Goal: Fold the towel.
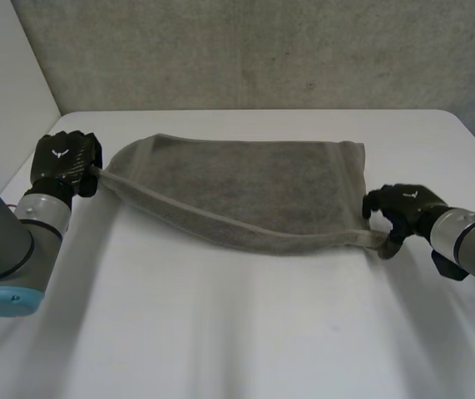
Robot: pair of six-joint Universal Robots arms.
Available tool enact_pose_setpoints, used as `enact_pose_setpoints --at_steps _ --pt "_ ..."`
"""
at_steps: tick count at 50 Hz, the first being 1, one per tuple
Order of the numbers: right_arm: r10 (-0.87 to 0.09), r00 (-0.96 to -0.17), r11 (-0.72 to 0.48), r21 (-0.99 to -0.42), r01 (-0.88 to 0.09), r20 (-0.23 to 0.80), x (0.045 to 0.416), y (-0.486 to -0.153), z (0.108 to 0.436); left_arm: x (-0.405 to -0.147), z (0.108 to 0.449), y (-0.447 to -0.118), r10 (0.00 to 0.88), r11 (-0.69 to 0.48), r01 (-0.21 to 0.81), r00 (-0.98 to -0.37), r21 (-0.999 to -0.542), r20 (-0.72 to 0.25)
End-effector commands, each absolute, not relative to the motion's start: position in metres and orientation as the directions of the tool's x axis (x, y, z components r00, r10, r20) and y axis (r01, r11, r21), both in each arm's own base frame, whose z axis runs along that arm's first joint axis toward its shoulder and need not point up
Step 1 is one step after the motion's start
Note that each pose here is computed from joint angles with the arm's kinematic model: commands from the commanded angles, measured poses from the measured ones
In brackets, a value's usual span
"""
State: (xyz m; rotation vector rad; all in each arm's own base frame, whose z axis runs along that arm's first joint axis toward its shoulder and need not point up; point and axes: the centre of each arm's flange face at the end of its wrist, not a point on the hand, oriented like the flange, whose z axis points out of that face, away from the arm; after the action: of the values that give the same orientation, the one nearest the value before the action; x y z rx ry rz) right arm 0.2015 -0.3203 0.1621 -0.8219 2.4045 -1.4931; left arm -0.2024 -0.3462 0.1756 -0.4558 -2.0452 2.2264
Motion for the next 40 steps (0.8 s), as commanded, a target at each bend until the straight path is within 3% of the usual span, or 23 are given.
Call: enact_pose_setpoints --at_steps 1,14,32,37,39,40 --pt "-0.587 -0.807 0.372 -0.863 -0.34 0.065 0.202 -0.318 0.153 -0.201 0.175 -0.347 0.257 -0.101 0.139 -0.953 -0.985 -0.161" --pt "-0.586 -0.804 0.29 -0.898 -0.329 0.105 0.203 -0.323 0.143 -0.197 0.172 -0.348 0.25 -0.09 0.141 -0.955 -0.986 -0.16" --pt "-0.576 -0.81 0.294 -0.897 -0.331 0.11 0.202 -0.336 0.124 -0.197 0.174 -0.347 0.246 -0.094 0.141 -0.956 -0.986 -0.16" --pt "-0.553 -0.821 0.234 -0.918 -0.321 0.146 0.198 -0.339 0.152 -0.197 0.185 -0.343 0.245 -0.12 0.139 -0.955 -0.983 -0.165" --pt "-0.507 -0.836 0.118 -0.944 -0.309 0.21 0.188 -0.337 0.201 -0.196 0.198 -0.338 0.241 -0.151 0.138 -0.955 -0.979 -0.171" --pt "-0.506 -0.836 0.118 -0.944 -0.309 0.21 0.188 -0.336 0.201 -0.196 0.198 -0.338 0.241 -0.151 0.138 -0.955 -0.979 -0.171"
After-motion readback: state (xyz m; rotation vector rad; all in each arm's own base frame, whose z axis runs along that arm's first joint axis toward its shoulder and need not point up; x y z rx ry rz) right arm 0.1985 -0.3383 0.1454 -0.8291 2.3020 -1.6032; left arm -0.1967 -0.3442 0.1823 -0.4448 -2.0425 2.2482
